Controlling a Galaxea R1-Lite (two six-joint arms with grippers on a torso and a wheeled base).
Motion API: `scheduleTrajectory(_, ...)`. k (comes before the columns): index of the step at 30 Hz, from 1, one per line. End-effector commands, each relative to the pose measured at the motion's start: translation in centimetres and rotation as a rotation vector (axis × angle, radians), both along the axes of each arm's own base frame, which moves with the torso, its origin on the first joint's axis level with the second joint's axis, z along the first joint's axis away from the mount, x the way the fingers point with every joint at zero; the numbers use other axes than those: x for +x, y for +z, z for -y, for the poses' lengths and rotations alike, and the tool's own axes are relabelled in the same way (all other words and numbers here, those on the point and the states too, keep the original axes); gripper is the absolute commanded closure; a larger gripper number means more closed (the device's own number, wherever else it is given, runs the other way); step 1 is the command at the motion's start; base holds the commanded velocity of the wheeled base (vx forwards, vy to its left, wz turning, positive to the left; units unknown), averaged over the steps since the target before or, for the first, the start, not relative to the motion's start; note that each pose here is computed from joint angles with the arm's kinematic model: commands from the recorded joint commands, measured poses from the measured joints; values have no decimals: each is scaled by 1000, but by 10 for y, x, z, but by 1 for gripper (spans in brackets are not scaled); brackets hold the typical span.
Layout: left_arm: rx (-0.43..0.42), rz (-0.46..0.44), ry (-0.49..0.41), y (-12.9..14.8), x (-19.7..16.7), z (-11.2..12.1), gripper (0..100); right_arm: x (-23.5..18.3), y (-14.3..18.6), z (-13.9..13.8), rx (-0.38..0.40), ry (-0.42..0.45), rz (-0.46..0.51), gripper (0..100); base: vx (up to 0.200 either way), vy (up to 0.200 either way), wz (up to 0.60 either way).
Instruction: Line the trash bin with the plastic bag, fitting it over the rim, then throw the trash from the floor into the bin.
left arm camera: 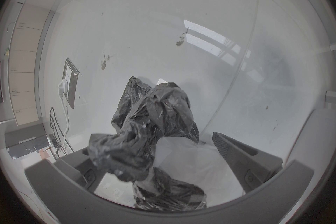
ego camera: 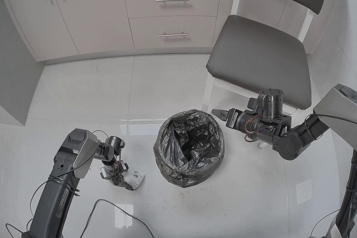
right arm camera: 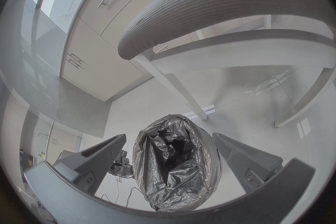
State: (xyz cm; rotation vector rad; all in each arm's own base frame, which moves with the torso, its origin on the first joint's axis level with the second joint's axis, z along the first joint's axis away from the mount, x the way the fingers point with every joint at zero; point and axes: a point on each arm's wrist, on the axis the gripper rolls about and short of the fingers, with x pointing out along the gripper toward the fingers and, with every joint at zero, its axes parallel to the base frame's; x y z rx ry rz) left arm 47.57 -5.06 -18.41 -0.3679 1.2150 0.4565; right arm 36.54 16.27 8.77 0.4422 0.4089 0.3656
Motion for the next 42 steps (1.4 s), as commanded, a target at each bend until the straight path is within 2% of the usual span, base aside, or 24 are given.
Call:
scheduleTrajectory(1, -6, -24, 4, -11, -4, -3, 0, 1, 1, 1, 2, -3, 4, 0, 0, 0, 0)
scheduleTrajectory(7, -10, -34, 3, -18, -7, -3, 0, 2, 2, 2, 3, -8, 7, 0, 0, 0, 0)
scheduleTrajectory(18, -5, -59, -9, -13, -8, 2, 0, 2, 3, 3, 5, -10, 9, 0, 0, 0, 0)
scheduleTrajectory(19, -6, -59, -9, -13, -8, 2, 100, 2, 3, 3, 5, -10, 9, 0, 0, 0, 0)
scheduleTrajectory(32, -6, -39, -2, -5, -5, 4, 100, 3, 4, 5, 6, -20, 14, 0, 0, 0, 0)
scheduleTrajectory(39, -33, -88, 53, 37, -7, 20, 100, 2, 3, 4, 3, -17, 11, 0, 0, 0, 0)
scheduleTrajectory(42, -80, -88, 66, 68, -6, 29, 100, 2, 3, 4, 1, -15, 9, 0, 0, 0, 0)
